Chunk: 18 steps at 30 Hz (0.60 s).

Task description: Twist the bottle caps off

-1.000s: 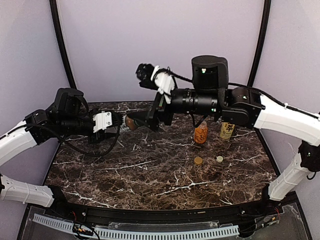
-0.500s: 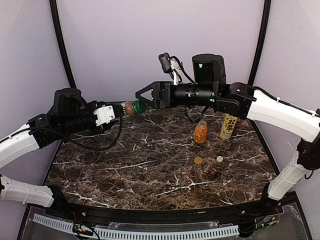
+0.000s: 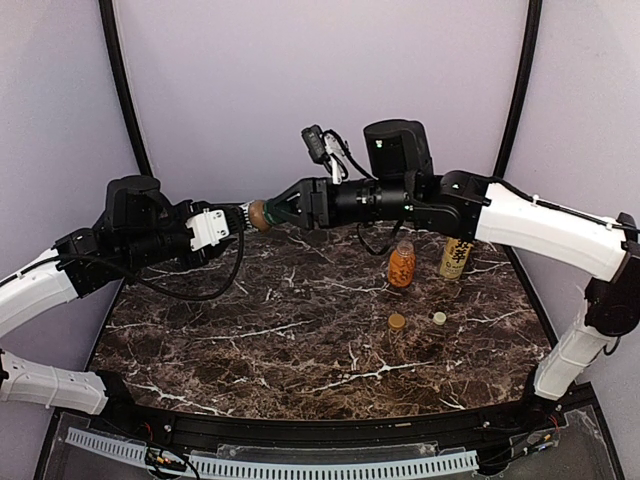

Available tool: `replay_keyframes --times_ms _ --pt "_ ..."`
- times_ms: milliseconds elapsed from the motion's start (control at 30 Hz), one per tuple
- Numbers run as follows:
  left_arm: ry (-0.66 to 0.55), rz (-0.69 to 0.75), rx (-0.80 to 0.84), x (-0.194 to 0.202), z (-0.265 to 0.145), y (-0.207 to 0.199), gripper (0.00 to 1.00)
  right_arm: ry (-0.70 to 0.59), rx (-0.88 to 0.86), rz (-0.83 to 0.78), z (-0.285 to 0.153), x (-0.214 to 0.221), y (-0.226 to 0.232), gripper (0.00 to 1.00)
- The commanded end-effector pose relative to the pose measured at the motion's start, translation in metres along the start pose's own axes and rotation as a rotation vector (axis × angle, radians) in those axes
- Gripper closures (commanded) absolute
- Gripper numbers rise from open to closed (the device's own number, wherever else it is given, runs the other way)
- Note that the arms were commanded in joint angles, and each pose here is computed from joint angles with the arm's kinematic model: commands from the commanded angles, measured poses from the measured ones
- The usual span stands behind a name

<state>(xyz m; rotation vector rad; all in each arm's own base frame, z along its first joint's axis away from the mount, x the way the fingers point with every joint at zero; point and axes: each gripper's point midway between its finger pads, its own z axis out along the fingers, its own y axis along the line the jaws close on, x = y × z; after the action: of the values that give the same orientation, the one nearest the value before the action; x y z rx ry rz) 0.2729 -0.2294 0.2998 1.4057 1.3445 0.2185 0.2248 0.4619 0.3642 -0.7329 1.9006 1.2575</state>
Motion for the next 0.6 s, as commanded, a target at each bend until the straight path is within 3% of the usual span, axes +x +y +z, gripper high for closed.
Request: replay_keyframes --times_ms 0,200,367,433,567 --pt "-0.027 0.003 -0.023 -0.005 -0.005 0.004 0.71 -0.018 -0.041 0.005 0.001 -0.010 0.008 0.49" --pt "-0.028 0.005 -0.033 -0.006 -0.005 0.006 0.71 0.020 -0.078 0.011 0.006 -0.004 0.011 0.68" --pt "-0.022 0.002 -0.025 -0.005 -0.005 0.004 0.71 0.035 -0.088 -0.048 0.006 -0.003 0.013 0.90" --pt "-0.020 0.004 0.000 -0.004 -0.005 -0.001 0.70 0.031 -0.113 -0.144 0.001 -0.004 0.020 0.99" --pt "-0.016 0.038 0.164 0.003 -0.009 -0.036 0.71 0.006 -0.185 -0.505 -0.023 0.002 0.047 1.00"
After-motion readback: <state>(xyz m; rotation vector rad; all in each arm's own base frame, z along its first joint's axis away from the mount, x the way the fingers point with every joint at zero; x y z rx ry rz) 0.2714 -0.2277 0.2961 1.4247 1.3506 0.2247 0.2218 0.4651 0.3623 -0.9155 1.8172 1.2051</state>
